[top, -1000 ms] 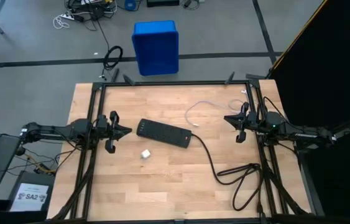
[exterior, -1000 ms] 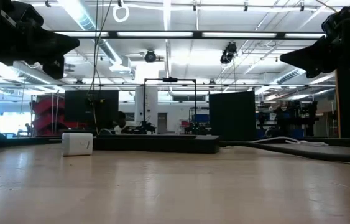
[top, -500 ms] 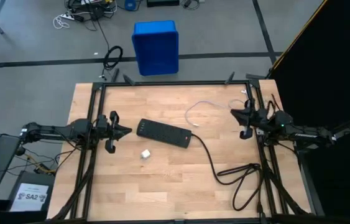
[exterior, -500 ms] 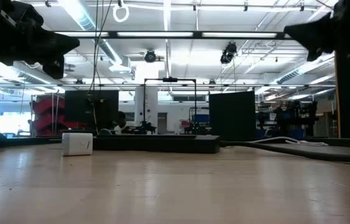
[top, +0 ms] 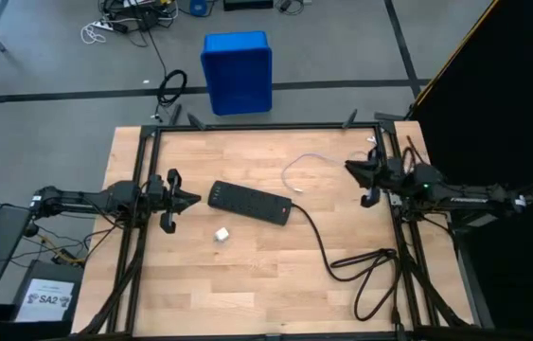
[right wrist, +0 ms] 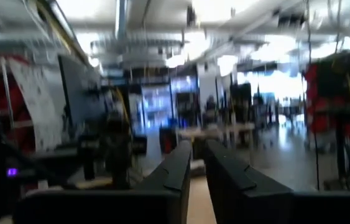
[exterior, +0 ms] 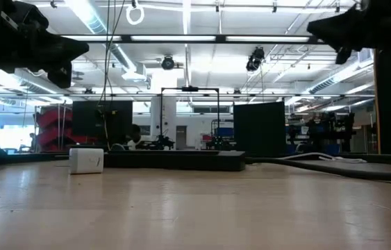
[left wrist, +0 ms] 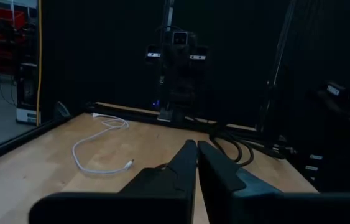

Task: Insert USB
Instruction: Insert the purple charger cable into the white charger adapter

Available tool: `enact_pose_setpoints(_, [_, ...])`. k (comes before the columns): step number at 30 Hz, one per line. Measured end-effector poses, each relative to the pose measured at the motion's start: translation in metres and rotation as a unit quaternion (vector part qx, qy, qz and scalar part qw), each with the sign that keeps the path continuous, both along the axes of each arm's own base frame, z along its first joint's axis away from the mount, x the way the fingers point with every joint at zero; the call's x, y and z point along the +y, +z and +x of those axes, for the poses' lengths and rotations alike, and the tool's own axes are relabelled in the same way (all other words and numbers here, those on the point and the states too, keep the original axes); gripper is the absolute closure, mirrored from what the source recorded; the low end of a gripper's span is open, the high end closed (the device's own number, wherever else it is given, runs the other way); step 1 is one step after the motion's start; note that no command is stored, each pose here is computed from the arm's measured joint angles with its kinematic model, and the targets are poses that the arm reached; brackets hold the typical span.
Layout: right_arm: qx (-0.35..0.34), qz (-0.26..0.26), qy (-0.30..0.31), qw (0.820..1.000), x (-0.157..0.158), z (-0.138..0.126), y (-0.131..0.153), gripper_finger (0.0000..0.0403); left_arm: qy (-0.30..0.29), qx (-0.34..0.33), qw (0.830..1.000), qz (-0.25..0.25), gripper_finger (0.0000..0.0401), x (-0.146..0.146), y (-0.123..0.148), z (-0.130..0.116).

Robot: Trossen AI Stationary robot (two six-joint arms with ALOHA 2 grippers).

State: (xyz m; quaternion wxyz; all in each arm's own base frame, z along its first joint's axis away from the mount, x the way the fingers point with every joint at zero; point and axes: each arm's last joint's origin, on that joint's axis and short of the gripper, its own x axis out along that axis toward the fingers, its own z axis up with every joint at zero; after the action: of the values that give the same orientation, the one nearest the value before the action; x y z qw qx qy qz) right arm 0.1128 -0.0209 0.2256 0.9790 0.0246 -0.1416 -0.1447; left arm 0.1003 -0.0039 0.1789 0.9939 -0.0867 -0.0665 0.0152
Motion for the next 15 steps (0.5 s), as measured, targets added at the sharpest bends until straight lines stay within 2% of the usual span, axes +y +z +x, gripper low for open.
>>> enact_pose_setpoints(7, [0.106, 0.015, 0.0, 0.994, -0.006, 0.042, 0.023, 0.0357, 0.0, 0.0, 1.0, 0.0, 0.04, 0.0, 0.0, 0.0])
enact_pose_setpoints(15, [0.24, 0.054, 0.0, 0.969, -0.013, 0.088, 0.031, 0.0359, 0.0, 0.0, 1.0, 0.0, 0.04, 0.0, 0.0, 0.0])
